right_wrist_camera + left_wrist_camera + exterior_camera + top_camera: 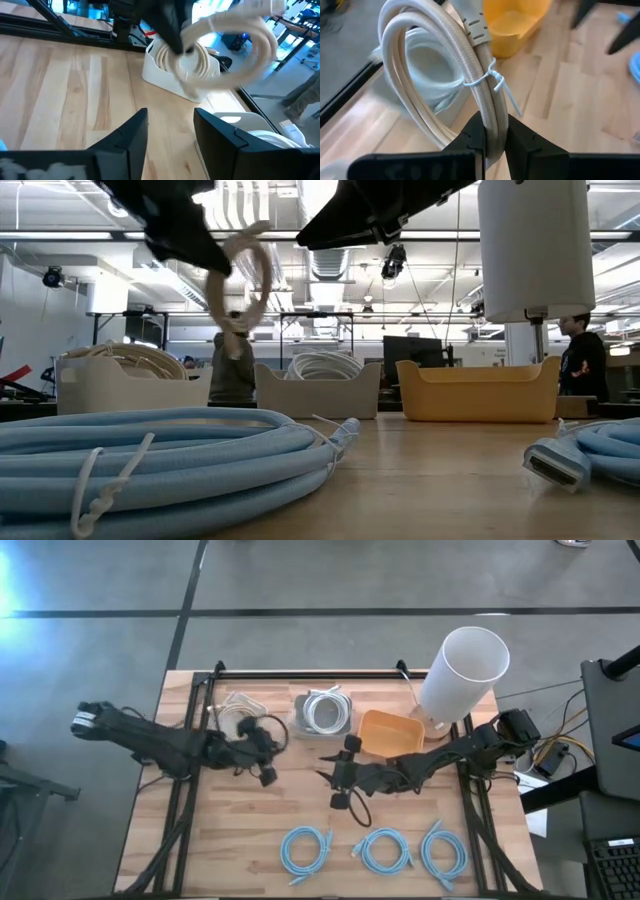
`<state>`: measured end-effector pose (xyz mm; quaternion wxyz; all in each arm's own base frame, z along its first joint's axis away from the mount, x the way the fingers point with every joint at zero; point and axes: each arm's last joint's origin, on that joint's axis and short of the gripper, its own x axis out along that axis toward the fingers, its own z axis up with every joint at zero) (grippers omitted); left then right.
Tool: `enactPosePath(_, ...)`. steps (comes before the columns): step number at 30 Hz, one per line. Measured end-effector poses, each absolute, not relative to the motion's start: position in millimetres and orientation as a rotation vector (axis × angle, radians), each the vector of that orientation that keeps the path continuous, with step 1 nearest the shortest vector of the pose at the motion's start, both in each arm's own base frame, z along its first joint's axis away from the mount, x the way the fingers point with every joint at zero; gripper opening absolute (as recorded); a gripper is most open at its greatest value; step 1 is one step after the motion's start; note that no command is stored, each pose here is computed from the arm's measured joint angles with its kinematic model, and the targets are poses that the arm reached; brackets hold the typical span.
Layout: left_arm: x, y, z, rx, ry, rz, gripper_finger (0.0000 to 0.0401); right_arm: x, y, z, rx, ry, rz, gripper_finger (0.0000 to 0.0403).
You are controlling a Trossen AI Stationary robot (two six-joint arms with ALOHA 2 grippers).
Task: Sort HDMI cables
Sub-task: Put the brown HDMI cable into the white bin
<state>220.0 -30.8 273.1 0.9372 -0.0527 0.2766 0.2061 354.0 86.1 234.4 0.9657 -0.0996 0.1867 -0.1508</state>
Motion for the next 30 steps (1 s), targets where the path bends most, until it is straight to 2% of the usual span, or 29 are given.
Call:
enactPosePath(5,178,-16,291,-0.175,0.588,0.487,0.0038,354,86,234,-0.203,0.38,-0.305,0.0157)
enactPosePath(9,147,-5,300,-0.231,0.596,0.472,0.0038,353,86,233,-0.205,0.383,-0.304,0.0155)
enactPosePath(14,124,3,303,-0.278,0.537,0.48,0.0038,353,86,232,-0.206,0.386,-0.305,0.0157)
enactPosePath(24,113,11,258,-0.352,0.618,0.586,0.0038,351,85,227,-0.211,0.4,-0.304,0.015)
enactPosePath(30,115,13,252,-0.351,0.592,0.592,0.0038,351,85,226,-0.189,0.398,-0.306,0.0152)
